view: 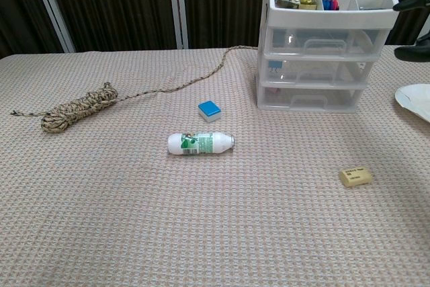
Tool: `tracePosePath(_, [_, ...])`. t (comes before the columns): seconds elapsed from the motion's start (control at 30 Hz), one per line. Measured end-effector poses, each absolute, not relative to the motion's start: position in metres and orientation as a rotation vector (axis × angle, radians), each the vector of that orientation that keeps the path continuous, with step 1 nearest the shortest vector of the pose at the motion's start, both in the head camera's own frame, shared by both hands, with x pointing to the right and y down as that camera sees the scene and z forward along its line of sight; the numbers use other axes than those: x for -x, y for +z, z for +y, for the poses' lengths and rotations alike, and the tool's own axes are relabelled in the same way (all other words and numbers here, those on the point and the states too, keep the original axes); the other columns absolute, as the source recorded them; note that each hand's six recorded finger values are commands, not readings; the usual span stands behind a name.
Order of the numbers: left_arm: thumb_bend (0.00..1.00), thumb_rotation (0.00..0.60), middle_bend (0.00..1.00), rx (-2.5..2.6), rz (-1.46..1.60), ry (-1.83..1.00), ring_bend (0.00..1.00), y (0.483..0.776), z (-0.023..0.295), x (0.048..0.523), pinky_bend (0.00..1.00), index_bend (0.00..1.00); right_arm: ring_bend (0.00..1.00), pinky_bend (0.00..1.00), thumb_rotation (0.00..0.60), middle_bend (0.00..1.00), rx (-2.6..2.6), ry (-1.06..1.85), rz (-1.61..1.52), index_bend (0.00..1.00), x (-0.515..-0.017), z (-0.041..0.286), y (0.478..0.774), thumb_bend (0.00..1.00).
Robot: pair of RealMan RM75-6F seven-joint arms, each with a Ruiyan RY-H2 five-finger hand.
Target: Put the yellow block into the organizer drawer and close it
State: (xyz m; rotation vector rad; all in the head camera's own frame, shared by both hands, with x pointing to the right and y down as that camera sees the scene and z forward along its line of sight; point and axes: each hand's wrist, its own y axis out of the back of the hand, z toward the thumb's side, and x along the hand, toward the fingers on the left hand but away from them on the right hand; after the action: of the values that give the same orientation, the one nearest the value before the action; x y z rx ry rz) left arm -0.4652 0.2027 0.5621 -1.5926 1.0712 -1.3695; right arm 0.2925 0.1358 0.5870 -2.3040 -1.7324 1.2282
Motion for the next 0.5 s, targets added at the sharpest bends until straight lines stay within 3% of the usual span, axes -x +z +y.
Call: tracePosePath(0.5, [0.16, 0.6, 0.0, 1.59, 1.071, -1.369, 0.0, 0.562, 0.203, 0.465, 0.0, 0.11, 0.83, 0.66, 0.6, 0.84, 2.693, 1.21, -2.072, 0.14, -0.258, 0.131, 0.604, 0.23])
